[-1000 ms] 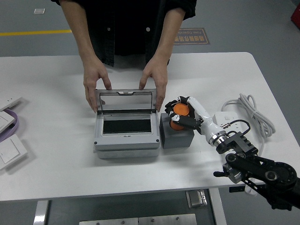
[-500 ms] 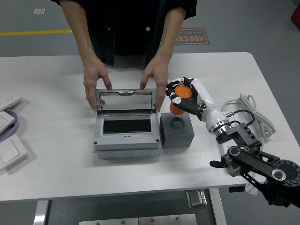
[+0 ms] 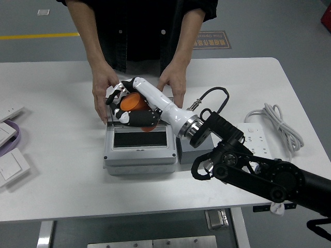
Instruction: Pick up the cylinder from the cube,place it in the box,flap close box
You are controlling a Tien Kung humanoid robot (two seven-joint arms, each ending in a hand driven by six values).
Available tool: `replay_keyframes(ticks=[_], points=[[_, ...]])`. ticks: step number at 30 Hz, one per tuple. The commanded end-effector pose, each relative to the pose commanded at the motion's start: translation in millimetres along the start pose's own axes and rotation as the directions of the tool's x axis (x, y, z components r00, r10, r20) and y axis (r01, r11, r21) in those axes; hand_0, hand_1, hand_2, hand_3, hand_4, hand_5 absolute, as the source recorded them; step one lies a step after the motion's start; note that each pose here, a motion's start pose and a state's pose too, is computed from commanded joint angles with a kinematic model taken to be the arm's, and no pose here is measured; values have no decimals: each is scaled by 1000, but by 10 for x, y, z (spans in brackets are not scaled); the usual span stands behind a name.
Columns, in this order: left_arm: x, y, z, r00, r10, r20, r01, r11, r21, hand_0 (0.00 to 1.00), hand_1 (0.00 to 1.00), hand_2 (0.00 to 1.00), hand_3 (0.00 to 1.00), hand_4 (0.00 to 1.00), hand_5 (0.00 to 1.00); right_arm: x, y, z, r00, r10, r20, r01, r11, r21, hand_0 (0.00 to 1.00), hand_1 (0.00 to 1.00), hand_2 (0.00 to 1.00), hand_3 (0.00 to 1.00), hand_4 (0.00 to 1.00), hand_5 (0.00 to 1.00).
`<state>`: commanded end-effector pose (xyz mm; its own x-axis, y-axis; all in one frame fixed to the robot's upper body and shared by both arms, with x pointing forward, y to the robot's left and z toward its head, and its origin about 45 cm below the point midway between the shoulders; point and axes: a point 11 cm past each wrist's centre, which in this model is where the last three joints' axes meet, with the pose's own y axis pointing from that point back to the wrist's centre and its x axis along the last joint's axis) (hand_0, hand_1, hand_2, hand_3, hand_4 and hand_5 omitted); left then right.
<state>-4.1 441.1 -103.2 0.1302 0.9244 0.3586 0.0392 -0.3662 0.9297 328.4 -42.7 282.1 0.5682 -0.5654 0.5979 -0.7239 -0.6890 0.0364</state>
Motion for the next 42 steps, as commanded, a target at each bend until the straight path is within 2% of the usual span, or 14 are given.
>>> replay_keyframes(ticks=[5, 9, 14, 22, 23, 28, 29, 34, 35, 40, 41, 42], points=[[27, -3, -36, 1000, 5, 3, -5, 1000, 9, 597, 544, 565, 611, 726, 256, -195, -125, 138, 963, -119, -241, 90, 988, -128, 2, 136, 243, 188, 2, 2], [24, -5, -71, 1000, 3, 4, -4, 1000, 19, 597, 544, 565, 611, 726, 256, -297, -163, 321, 903, -182, -390, 96, 969, -230, 2, 136, 243, 188, 2, 2], [-7, -5, -111, 1000, -12, 10, 11, 999, 39, 597, 544, 564, 611, 726, 276, -338, -218, 404, 852, -193, -486, 82, 967, -239, 2, 143, 238, 189, 2, 2], [-4, -4, -107, 1000, -17, 13, 16, 999, 44, 596, 545, 564, 612, 723, 282, -407, -264, 475, 858, -213, -467, 114, 966, -231, 24, 163, 249, 199, 2, 2], [-2, -4, -103, 1000, -16, 13, 16, 999, 44, 597, 547, 567, 615, 723, 281, -416, -267, 483, 859, -216, -464, 117, 966, -232, 473, 462, 484, 441, 325, 2], [4, -3, -84, 1000, -16, 14, 15, 999, 40, 597, 547, 567, 615, 723, 281, -451, -279, 560, 856, -228, -464, 123, 962, -246, 473, 462, 484, 441, 325, 2], [4, -2, -81, 1000, -16, 14, 15, 999, 40, 597, 547, 567, 615, 726, 285, -455, -280, 585, 855, -231, -464, 123, 960, -251, 688, 642, 645, 655, 413, 120], [-2, -1, -69, 1000, -17, 15, 16, 999, 38, 597, 547, 567, 615, 726, 285, -457, -282, 672, 854, -235, -464, 115, 956, -271, 688, 642, 645, 655, 413, 120], [-2, -1, -67, 1000, -16, 14, 16, 999, 37, 596, 547, 567, 616, 728, 287, -458, -282, 682, 854, -234, -464, 113, 955, -273, 761, 661, 665, 667, 419, 191], [5, 0, -43, 1000, -12, 15, 12, 1000, 29, 596, 547, 567, 616, 728, 287, -472, -276, 721, 854, -235, -465, 108, 953, -283, 761, 661, 665, 667, 419, 191], [6, 0, -38, 1000, -11, 16, 11, 1000, 27, 597, 548, 567, 616, 728, 287, -476, -273, 727, 853, -237, -464, 109, 952, -285, 798, 680, 693, 679, 450, 249], [6, 0, -35, 1000, -11, 16, 11, 1000, 26, 597, 548, 567, 616, 728, 287, -480, -270, 731, 853, -238, -464, 110, 952, -286, 798, 680, 693, 679, 450, 249]])
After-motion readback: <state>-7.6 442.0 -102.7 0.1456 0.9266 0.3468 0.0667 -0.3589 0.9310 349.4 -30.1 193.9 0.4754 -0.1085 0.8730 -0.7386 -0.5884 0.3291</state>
